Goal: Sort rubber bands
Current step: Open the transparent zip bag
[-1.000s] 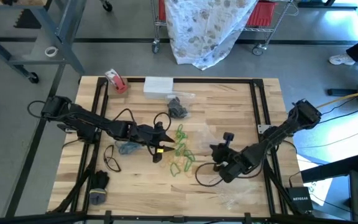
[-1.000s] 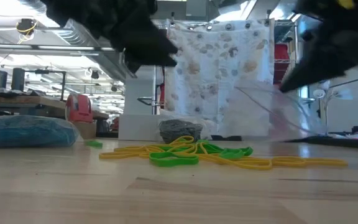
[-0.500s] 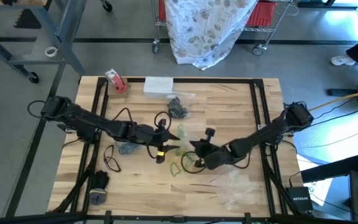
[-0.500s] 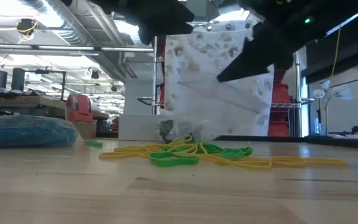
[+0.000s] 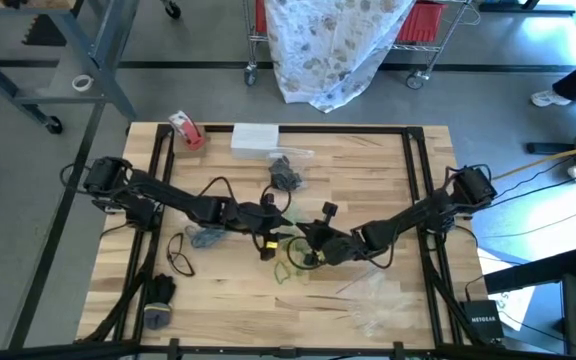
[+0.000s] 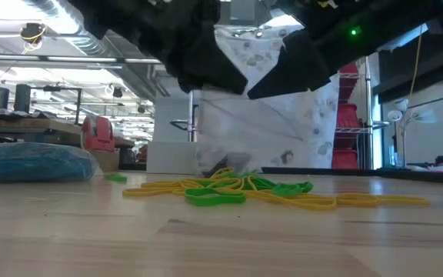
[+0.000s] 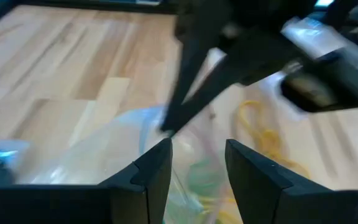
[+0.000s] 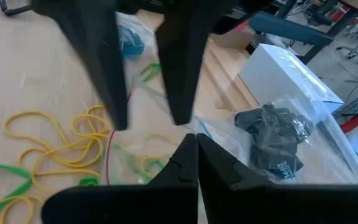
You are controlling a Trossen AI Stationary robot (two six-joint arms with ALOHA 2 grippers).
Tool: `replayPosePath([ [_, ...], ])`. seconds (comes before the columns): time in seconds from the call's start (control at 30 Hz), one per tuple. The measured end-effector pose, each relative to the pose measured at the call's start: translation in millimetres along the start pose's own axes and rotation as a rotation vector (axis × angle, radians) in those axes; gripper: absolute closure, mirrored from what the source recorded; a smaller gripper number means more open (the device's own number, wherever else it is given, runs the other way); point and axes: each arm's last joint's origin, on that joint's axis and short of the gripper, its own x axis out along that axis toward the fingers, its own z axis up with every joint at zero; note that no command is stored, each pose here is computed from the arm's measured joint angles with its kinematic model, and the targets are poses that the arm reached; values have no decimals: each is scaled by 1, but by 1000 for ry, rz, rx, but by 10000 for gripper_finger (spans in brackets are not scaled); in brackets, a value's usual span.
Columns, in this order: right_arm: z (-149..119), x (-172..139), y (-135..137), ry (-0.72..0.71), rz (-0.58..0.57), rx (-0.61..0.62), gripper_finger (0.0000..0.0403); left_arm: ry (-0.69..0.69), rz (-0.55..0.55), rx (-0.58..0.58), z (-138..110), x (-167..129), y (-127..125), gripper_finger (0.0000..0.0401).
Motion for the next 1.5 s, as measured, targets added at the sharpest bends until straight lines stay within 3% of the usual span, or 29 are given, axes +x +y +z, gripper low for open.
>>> replayPosePath([
  [0.2,0,0,0,-1,1,-1,403,-4,88,92,-1,1,3,258],
  [0.83,0,-1,1,-1,21,18,403,24,157,489,-2,0,-2,258],
  [1.07,0,-1,2,1,55,22,403,54,167,463,-9,8,2,270],
  [1.3,3,-1,2,-21,57,54,403,54,146,448,-10,9,2,385],
  [1.5,13,-8,-4,-62,36,129,379,72,243,383,-9,2,1,399],
])
